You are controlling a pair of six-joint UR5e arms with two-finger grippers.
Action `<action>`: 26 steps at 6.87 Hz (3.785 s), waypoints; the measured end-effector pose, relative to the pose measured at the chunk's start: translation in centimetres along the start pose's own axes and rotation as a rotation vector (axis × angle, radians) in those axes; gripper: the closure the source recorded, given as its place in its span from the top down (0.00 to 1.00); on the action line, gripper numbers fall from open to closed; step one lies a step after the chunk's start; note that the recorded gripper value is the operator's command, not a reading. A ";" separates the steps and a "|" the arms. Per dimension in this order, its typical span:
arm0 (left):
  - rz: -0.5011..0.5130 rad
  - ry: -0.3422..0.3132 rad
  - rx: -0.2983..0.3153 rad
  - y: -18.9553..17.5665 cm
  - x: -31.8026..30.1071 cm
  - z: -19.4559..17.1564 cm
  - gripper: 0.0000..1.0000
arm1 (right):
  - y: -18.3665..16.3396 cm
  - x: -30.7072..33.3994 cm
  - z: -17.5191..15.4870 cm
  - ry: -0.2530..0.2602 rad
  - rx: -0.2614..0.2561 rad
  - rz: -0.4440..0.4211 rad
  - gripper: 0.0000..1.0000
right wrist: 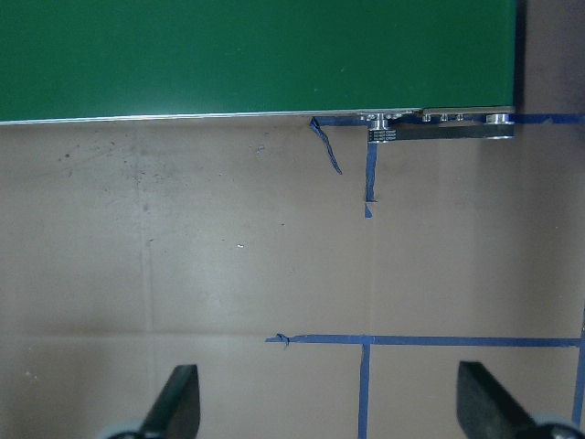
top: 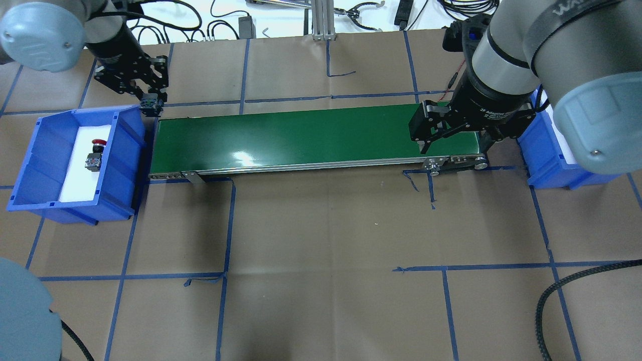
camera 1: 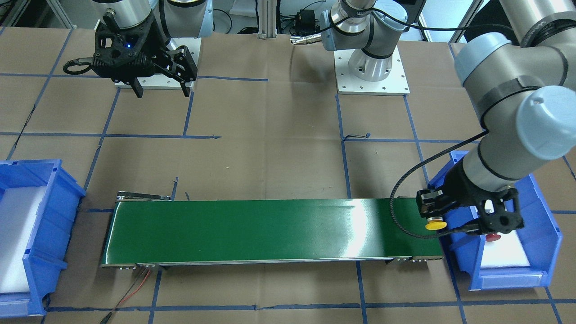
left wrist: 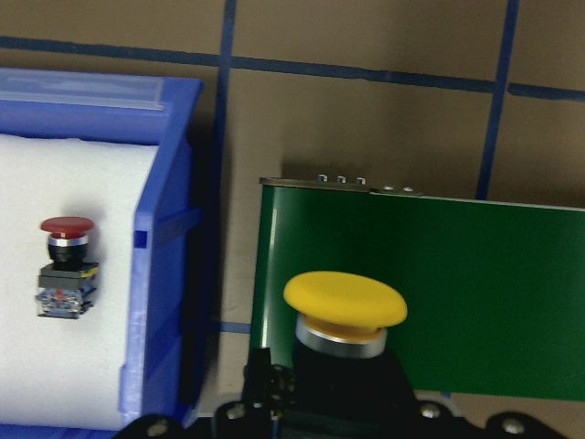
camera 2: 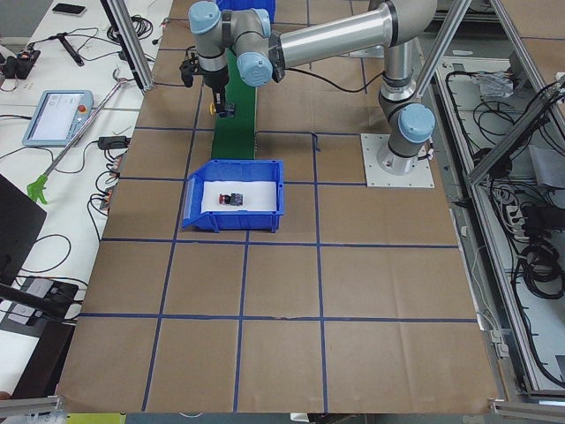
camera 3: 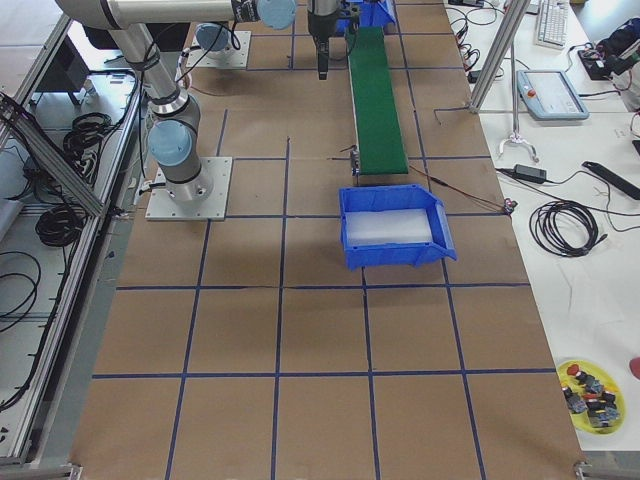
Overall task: Transport two buttons from left to right
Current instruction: 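Carry the yellow button to the conveyor's near end and lower it, then open the left gripper, release the button on the belt, and raise, then lower the left gripper into the bin and grasp the red-capped button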
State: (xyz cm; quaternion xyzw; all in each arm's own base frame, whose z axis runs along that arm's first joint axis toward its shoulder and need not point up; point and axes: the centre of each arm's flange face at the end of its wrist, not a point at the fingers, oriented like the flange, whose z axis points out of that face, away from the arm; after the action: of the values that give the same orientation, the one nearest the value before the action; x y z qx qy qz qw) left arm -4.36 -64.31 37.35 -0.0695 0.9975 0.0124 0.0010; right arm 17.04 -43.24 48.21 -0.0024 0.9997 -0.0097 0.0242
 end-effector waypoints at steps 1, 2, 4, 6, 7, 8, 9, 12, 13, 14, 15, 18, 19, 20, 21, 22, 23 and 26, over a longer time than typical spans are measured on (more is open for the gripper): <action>-0.012 -0.002 -0.026 -0.1 1.9 2.2 0.08 | 0.0 0.0 0.0 0.000 0.000 0.000 1.00; -0.023 -0.004 -0.045 0.1 3.0 4.2 0.08 | 0.0 0.0 0.0 0.001 -0.001 0.000 1.00; -0.031 -0.003 -0.023 0.8 3.4 7.9 0.08 | 0.0 0.0 0.1 0.001 -0.002 0.000 1.00; -0.031 0.000 0.016 1.4 3.4 11.2 0.19 | 0.0 0.0 0.1 0.000 -0.002 0.000 1.00; -0.033 0.002 0.015 1.7 3.4 12.1 0.44 | 0.0 0.0 0.1 0.000 -0.003 0.000 1.00; -0.035 0.005 0.012 1.8 3.5 12.5 0.97 | 0.0 0.0 0.2 0.000 -0.004 0.000 1.00; -0.038 0.008 0.012 1.9 3.5 12.5 1.00 | 0.0 0.0 0.2 0.000 -0.005 0.000 1.00; -0.040 0.011 0.064 1.6 3.5 9.2 1.00 | 0.0 0.0 0.2 0.000 -0.005 0.000 1.00; -0.041 0.012 0.076 1.7 3.3 7.2 1.00 | 0.0 0.0 0.2 0.000 -0.005 0.000 1.00; -0.042 0.012 0.075 2.0 3.0 4.3 1.00 | 0.0 0.0 0.2 0.000 -0.004 0.000 1.00; -0.039 0.010 0.064 2.5 2.8 1.1 1.00 | 0.0 0.0 0.1 0.000 -0.003 0.000 1.00; 0.015 0.001 0.041 2.4 0.7 -4.8 1.00 | 0.0 0.0 0.1 0.000 -0.002 0.000 1.00; 0.040 0.000 0.040 1.7 -2.5 -5.1 1.00 | 0.0 0.0 0.1 0.000 -0.001 0.000 1.00; 0.061 0.000 0.034 0.9 -6.5 -4.9 1.00 | 0.0 0.0 0.1 0.000 -0.002 0.000 1.00; 0.082 -0.001 0.027 0.4 -10.4 -4.5 1.00 | 0.0 0.0 0.1 0.001 -0.001 0.000 1.00; 0.107 0.000 0.019 0.1 -14.4 -4.0 1.00 | 0.0 0.0 0.0 0.000 0.001 -0.001 1.00; 0.132 0.003 0.010 -0.1 -18.6 -3.2 1.00 | 0.0 0.0 0.0 0.000 0.002 -0.001 1.00; 0.145 0.012 -0.004 -1.0 -24.9 0.3 1.00 | 0.0 0.0 -0.1 -0.001 0.005 -0.002 1.00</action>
State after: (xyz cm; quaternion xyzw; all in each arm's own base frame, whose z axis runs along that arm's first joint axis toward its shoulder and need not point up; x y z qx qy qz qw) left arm 20.47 -61.88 37.12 0.0028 0.9999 0.0139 -0.0059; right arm 17.04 -43.25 48.35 -0.0034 0.9996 -0.0124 0.0247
